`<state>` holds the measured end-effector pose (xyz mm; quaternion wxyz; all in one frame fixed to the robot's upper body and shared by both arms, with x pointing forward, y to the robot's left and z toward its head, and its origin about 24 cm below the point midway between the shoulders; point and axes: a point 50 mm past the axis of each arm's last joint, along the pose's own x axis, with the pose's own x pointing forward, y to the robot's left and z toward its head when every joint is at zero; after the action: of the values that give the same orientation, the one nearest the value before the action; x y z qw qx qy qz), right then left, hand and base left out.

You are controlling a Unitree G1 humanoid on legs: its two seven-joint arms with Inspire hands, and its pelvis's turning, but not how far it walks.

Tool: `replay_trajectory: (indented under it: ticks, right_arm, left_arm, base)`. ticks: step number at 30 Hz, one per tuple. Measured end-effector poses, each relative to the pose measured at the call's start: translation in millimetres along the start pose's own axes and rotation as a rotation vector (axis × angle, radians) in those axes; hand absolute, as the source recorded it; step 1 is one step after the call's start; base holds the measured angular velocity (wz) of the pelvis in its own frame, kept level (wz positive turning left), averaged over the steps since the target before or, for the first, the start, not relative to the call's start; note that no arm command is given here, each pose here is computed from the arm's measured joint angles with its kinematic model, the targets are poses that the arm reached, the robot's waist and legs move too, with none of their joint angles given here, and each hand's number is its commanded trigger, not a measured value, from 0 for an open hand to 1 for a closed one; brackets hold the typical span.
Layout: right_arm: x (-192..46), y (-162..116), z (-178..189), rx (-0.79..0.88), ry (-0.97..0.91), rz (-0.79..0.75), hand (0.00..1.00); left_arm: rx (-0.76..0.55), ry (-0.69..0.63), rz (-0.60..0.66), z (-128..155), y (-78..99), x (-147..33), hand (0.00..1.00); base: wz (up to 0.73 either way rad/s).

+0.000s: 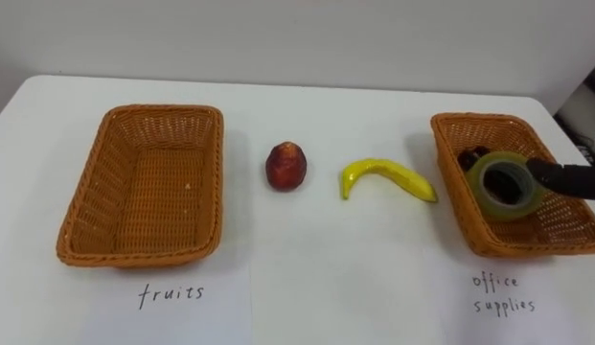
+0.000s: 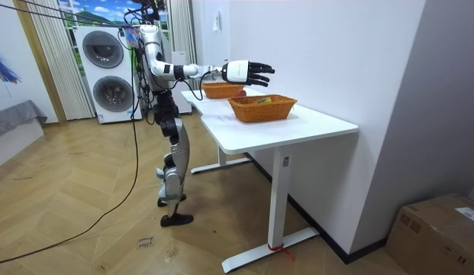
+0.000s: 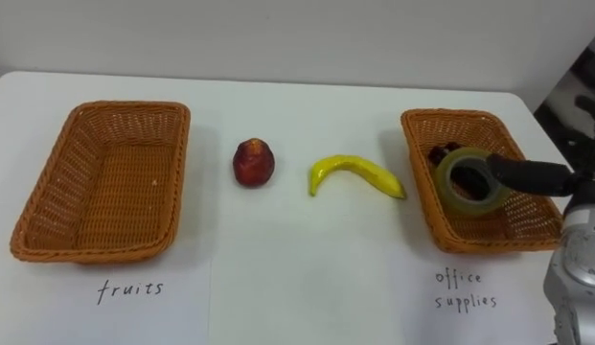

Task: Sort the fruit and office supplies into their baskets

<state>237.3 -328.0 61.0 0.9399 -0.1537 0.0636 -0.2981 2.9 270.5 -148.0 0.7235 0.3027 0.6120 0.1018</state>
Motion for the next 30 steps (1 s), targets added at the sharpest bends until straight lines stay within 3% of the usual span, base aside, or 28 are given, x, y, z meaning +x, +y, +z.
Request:
replay_trajectory:
  ticks: [24,30]
  right_arm:
    - [0,0,1,0.03,0.005,0.003,0.0]
    - [0,3,19,0.048,-0.07,0.005,0.0]
  left_arm:
    - [0.0,-0.001,0.0,0,0.0,0.1,0.0]
    - [-0.012,0.009,0.006,-2,2.0,0.7,0.0]
  base:
    - [-0.01]
    - [-0.08]
